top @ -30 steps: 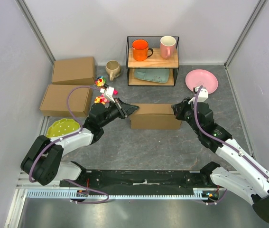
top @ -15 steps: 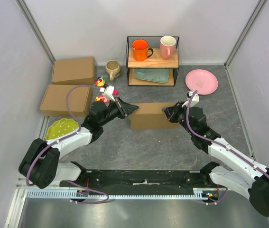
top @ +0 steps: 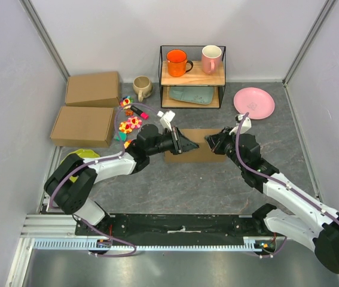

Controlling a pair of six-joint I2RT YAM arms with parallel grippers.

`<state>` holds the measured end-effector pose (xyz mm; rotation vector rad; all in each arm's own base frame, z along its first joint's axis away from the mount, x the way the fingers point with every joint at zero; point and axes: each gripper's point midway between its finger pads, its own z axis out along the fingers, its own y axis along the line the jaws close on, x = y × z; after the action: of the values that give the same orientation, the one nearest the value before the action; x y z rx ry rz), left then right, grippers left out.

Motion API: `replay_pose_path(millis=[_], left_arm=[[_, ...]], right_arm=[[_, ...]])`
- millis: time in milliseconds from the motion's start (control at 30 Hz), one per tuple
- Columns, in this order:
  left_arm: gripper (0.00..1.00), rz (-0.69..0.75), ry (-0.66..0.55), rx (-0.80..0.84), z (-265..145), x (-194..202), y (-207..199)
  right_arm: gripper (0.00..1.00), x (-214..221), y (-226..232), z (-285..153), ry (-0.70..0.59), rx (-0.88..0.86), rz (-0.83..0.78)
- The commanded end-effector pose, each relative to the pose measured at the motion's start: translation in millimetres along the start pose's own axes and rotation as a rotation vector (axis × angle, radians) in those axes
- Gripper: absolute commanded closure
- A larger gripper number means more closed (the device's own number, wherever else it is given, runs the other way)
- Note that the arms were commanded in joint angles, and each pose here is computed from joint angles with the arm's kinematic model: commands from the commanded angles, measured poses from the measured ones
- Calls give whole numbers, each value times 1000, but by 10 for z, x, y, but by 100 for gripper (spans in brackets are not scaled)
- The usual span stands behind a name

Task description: Fold the paper box

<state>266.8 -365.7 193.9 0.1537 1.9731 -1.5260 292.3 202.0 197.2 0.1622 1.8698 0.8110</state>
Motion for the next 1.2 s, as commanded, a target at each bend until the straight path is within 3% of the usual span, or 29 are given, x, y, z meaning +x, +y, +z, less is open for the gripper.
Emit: replay_pose_path(millis=[0,200,333,467,600,833,967,1100,1167], left_arm=[[83,-68,72,-50,36,321,283],[84,-68,58,-104,16,352,433],[84,-63,54,-107,23,336,435],[85,-64,58,-106,29,341,433],[85,-64,59,-105,26,340,434],[85,-66,67,-97,22,354,411],[85,-47,66,-66,12,321,317],[84,38,30,61,-54,95,-169],[82,91,15,113,-110,-11,-403]], right_arm=[[85,251,-280,-192,161,147,-79],[87,-691,174,-361,-59,87,-107],[93,-886,188,-438,-114,81,-91],[100,-931,114,-470,-151,75,-52],[100,-768,-201,-413,-131,125,-6],[100,30,-809,-339,29,231,63],[100,-180,-660,-401,-34,187,45],[98,-613,-365,-489,-123,132,4],[84,-742,-280,-525,-145,120,-12]])
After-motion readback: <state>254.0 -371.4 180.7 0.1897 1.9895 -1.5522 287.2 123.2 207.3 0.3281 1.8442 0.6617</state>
